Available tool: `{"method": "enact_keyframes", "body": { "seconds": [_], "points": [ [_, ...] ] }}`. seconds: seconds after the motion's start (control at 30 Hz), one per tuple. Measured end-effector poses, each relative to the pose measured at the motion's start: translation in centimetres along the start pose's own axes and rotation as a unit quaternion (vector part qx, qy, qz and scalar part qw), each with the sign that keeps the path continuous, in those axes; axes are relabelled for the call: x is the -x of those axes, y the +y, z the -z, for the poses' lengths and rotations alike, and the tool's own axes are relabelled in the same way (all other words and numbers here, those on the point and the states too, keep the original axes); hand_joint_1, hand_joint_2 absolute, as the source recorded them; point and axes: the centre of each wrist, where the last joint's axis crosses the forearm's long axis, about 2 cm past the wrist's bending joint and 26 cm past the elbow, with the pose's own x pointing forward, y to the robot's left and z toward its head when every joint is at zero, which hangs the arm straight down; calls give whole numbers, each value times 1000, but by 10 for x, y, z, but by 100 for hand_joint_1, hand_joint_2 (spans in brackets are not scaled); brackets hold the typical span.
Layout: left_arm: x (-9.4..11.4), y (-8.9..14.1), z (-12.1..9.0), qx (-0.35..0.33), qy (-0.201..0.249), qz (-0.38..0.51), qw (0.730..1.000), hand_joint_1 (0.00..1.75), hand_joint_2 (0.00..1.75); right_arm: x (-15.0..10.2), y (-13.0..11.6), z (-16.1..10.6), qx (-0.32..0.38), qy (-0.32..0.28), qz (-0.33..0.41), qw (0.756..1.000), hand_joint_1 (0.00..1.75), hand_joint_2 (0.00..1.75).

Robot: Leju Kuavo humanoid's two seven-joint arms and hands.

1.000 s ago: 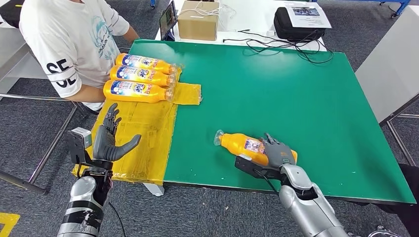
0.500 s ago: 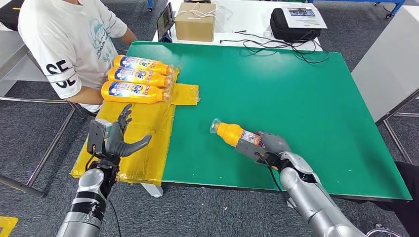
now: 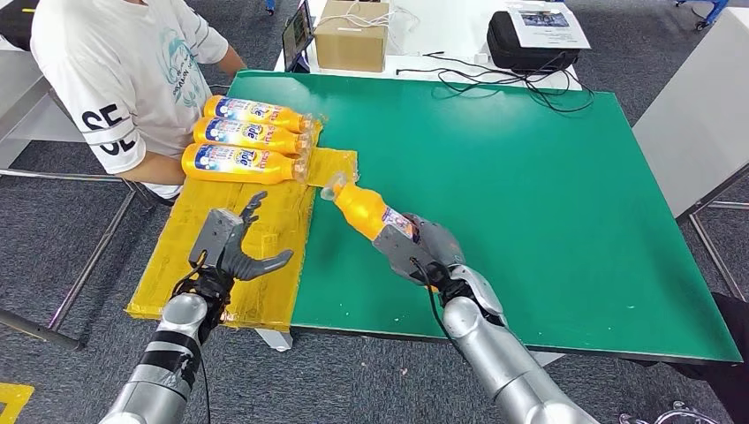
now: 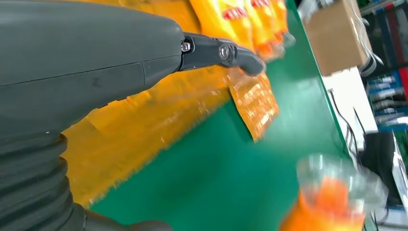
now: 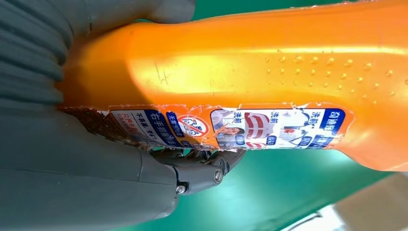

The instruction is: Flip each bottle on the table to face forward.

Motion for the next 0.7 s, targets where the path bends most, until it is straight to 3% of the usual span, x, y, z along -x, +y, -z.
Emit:
{"method": "enact_keyframes", "body": {
  "seconds": [0.17, 0.4, 0.7],
  "points": [
    [-3, -8, 5, 16, 0, -8, 1000, 0, 175, -20, 5, 2, 27, -30, 18, 999, 175, 175],
    [-13, -24, 17, 52, -14, -107, 993, 0, 175, -55, 17, 5, 58, -83, 25, 995, 175, 175],
    [-19, -33, 21, 93, -28, -215, 972, 0, 175, -77, 27, 5, 60, -134, 16, 989, 175, 175]
  ]
}}
